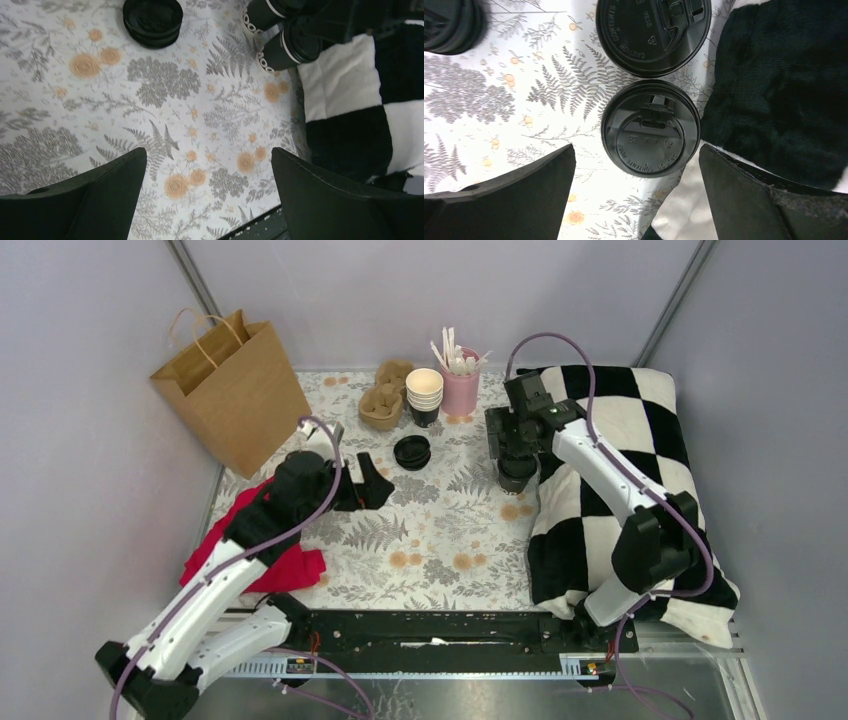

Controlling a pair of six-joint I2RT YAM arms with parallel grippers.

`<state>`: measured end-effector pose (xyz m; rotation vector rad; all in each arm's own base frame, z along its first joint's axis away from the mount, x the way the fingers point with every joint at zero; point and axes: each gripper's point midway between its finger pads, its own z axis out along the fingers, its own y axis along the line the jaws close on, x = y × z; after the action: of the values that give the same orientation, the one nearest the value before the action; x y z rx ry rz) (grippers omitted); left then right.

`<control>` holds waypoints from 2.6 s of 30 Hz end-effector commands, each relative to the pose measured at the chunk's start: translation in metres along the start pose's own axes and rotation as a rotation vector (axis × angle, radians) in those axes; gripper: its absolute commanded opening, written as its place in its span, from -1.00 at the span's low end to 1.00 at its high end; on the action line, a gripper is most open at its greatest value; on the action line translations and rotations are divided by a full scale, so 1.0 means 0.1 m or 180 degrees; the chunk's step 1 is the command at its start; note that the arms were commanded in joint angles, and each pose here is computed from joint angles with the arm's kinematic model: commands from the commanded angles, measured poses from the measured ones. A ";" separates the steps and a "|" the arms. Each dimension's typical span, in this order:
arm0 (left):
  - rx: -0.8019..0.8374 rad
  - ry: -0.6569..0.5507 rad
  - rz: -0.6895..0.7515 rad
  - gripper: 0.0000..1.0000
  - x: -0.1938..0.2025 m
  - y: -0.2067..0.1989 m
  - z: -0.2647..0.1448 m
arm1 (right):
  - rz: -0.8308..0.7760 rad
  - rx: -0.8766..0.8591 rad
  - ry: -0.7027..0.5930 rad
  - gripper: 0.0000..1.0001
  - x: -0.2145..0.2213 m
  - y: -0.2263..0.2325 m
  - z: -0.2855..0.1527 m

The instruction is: Pack the takeout coffee

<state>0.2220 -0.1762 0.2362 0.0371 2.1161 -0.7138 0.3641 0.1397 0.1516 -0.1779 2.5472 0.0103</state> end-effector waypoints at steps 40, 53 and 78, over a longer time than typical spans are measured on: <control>-0.0743 -0.1000 -0.2963 -0.09 -1.13 1.60 2.50 | 0.0100 -0.1028 -0.0578 0.99 -0.01 0.20 -1.59; -0.0584 -0.1025 -0.3124 -0.16 -1.31 1.64 2.53 | -0.0041 -0.0910 -0.0593 0.99 -0.11 0.16 -1.50; -0.0697 -0.0937 -0.3112 -0.23 -1.25 1.84 2.72 | -0.0126 -0.0826 -0.0575 0.99 -0.18 0.14 -1.43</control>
<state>0.5359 -0.1344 0.1085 -1.2223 1.8791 -0.9390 0.2872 0.1507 0.2644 -0.3133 2.4145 0.3550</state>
